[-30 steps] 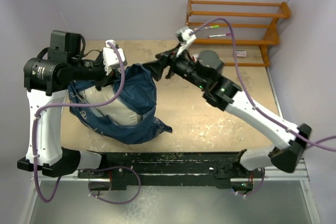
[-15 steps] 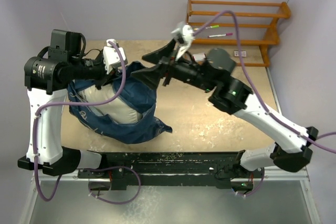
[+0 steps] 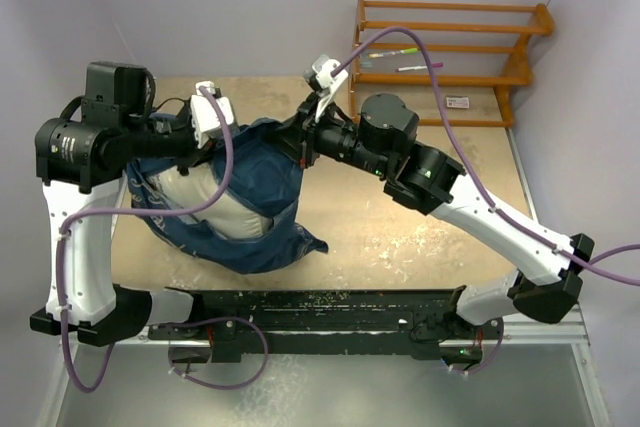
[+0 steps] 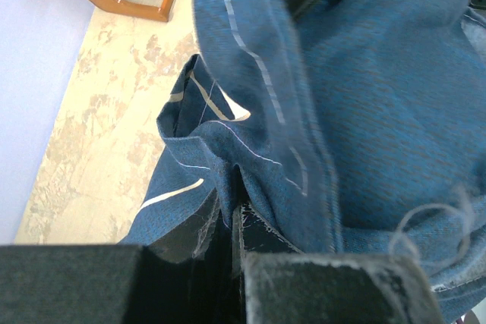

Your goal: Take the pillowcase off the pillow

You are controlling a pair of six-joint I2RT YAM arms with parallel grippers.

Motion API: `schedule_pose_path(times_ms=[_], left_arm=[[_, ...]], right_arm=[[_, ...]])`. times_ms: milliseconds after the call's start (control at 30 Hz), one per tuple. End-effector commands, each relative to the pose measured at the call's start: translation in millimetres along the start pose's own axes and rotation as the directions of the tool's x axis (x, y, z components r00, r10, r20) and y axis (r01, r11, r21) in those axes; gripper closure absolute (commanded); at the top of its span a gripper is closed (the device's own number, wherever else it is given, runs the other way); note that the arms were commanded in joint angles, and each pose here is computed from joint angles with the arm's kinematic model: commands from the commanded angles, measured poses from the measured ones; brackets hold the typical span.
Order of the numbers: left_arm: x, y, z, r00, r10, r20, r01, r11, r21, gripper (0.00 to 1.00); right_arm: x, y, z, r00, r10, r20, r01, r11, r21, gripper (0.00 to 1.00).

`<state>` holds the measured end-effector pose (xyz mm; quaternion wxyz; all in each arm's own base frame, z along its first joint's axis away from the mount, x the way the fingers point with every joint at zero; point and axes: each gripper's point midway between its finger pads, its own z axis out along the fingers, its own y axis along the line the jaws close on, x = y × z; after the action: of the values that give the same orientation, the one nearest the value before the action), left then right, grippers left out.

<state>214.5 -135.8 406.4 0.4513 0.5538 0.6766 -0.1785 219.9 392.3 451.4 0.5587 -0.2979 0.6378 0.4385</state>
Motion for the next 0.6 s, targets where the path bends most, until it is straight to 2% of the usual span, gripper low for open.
schedule_pose_path(times_ms=[0, 133, 300, 367, 467, 567], left_arm=[[-7.8, -16.3, -6.9, 0.996, 0.072, 0.051, -0.074, 0.997, 0.034, 1.0], [-5.0, -27.5, -8.4, 0.993, 0.096, 0.066, -0.1, 0.994, 0.055, 1.0], [6.5, -45.5, 2.7, 0.997, 0.051, 0.062, -0.059, 0.989, 0.135, 1.0], [10.0, -55.9, 8.7, 0.998, 0.037, 0.055, -0.046, 0.982, 0.18, 1.0], [2.3, -70.5, 9.2, 0.996, 0.049, 0.078, -0.066, 0.972, 0.225, 1.0], [-8.1, -78.2, 5.0, 0.993, 0.058, 0.106, -0.082, 0.967, 0.24, 1.0]], right_arm=[[-51.5, -20.8, -7.0, 0.987, 0.011, 0.163, -0.026, 0.996, 0.088, 1.0], [-76.2, -47.5, -6.2, 0.965, 0.096, 0.245, -0.116, 0.991, 0.069, 1.0], [-77.8, -39.5, 13.0, 0.955, 0.165, 0.247, -0.158, 0.986, -0.048, 1.0], [-75.7, -42.5, 20.9, 0.951, 0.182, 0.248, -0.175, 0.983, -0.05, 1.0], [-55.9, -80.8, 35.4, 0.946, 0.222, 0.237, -0.241, 0.969, 0.055, 1.0], [-9.3, -140.2, 44.2, 0.947, 0.263, 0.186, -0.302, 0.925, 0.23, 1.0]])
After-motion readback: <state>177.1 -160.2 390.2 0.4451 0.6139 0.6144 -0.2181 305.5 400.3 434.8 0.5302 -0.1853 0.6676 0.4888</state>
